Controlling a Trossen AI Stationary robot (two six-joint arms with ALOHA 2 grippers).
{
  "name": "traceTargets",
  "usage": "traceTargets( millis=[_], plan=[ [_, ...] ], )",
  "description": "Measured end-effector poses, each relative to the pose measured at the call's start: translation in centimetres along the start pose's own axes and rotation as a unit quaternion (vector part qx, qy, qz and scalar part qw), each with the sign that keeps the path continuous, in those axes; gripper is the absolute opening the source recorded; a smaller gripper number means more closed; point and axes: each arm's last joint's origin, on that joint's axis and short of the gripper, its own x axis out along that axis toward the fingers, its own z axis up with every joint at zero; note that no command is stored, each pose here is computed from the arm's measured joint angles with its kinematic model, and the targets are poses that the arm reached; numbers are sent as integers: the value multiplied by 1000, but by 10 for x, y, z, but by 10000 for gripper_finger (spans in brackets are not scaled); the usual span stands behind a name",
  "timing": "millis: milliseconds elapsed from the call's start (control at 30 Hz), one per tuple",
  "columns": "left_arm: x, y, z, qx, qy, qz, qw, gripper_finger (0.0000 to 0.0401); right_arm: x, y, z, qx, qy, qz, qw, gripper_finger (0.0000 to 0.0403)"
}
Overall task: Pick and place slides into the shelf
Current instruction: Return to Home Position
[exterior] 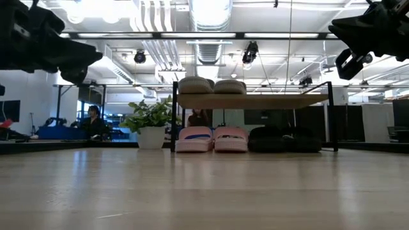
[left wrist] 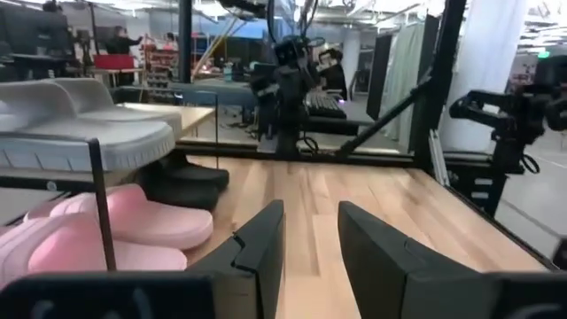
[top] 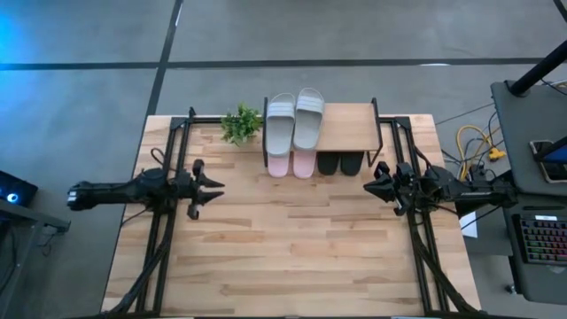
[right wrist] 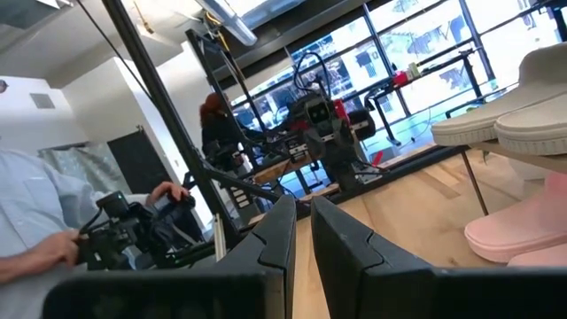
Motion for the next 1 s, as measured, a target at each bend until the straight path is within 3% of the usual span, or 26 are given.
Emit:
traceTargets(
  millis=[233, 1000],
  plan=[
    [-2, -7, 0, 43, -2, -3, 999, 95, 0, 0, 0, 0, 0, 0, 1000, 34],
    [1, -7, 0, 41, 3, 11, 999, 95, 0, 0, 0, 0, 0, 0, 1000, 34]
  ],
)
